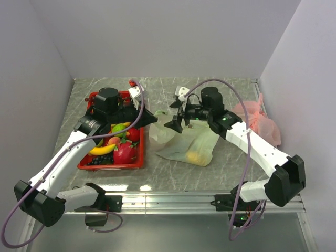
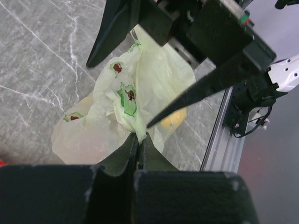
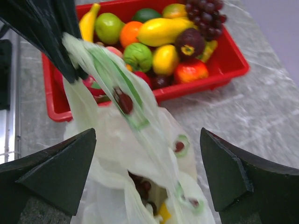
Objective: Place the fake fruits into the plastic bag and tie a complex knot
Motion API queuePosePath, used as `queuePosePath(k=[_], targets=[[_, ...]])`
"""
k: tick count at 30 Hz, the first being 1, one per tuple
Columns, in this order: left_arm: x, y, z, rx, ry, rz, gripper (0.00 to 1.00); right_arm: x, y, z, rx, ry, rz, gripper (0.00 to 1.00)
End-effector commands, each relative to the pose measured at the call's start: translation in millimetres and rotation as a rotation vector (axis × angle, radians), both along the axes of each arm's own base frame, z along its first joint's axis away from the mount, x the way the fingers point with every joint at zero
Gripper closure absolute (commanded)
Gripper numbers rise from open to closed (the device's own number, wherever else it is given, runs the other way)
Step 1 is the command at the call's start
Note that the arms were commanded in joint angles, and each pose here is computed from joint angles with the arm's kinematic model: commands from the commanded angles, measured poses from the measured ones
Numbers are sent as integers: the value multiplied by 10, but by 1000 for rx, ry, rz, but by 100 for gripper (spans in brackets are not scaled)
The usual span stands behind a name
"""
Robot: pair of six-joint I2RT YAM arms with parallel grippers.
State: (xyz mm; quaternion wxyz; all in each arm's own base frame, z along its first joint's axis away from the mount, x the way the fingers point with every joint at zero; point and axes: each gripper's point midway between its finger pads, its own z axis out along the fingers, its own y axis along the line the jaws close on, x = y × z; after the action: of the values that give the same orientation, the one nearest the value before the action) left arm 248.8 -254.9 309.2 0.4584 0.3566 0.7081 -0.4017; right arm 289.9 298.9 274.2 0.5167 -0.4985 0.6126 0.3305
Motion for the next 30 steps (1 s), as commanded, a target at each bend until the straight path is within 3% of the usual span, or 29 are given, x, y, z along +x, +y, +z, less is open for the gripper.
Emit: queuePosePath(k=[1, 9, 14, 19, 23, 30], targets=[[-8, -42, 156, -11, -55, -38, 100, -41, 240, 381, 83, -113, 92, 2], [141, -42, 87, 37, -135, -37, 100, -464, 288, 58, 34, 12, 241, 5], [194, -44, 63, 64, -186, -52, 100, -514, 307, -25, 16, 39, 255, 6], [186, -98, 236, -16, -163, -34, 100, -297, 394, -124, 39, 115, 149, 7], [233, -112, 489, -99, -148, 28, 100, -31, 435, -342, 39, 179, 22, 18], [422, -11, 512, -186, -52, 214, 100, -46, 400, -849, 73, 382, -94, 31]])
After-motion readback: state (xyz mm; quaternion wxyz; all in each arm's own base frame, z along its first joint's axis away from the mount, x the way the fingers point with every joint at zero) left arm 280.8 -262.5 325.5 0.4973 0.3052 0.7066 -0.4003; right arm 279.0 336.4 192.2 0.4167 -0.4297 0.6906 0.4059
